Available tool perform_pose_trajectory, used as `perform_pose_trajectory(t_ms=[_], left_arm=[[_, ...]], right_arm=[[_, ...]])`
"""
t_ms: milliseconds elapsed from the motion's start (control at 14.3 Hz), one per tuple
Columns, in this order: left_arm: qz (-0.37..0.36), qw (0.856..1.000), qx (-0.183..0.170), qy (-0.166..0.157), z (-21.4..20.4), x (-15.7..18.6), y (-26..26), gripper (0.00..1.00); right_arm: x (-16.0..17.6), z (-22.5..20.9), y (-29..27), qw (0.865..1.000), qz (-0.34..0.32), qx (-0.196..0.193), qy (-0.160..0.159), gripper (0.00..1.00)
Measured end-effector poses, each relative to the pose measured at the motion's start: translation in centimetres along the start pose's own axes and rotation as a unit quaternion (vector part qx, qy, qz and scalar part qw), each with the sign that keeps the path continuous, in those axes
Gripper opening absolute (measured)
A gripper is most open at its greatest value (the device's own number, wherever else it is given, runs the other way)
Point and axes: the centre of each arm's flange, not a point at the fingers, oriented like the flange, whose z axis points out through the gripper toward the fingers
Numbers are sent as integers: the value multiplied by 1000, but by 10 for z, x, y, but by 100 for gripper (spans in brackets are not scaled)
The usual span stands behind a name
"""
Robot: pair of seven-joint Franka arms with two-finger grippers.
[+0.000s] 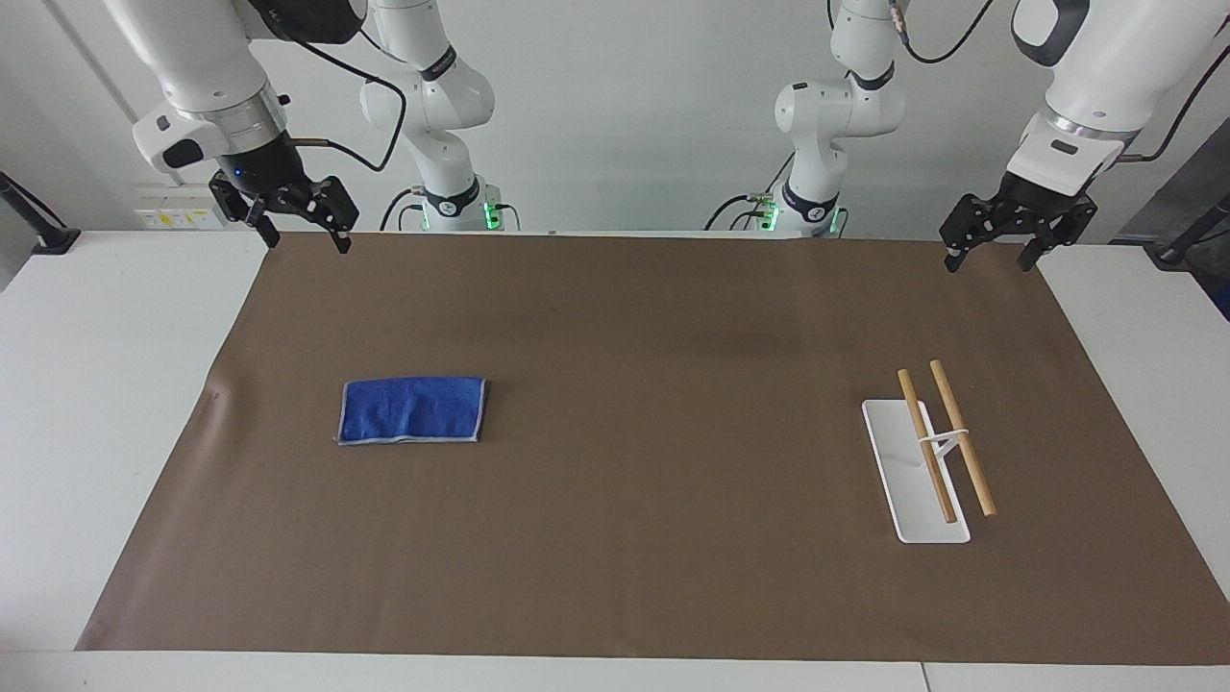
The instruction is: Right arm passes towel to left arm to hang
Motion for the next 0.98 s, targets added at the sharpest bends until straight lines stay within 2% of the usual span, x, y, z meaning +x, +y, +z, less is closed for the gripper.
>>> perform_pose_trajectory(t_ms=[630, 840, 979], left_arm=[[0, 1000, 0, 0, 0, 0, 0, 100], [0, 1000, 0, 0, 0, 0, 0, 100], [0, 1000, 0, 0, 0, 0, 0, 100]], right_arm=[[0, 0, 0, 1000, 0, 0, 1, 100], [7, 12, -1, 1000, 0, 2, 20, 100], [11, 36, -1, 999, -1, 3, 32, 100]])
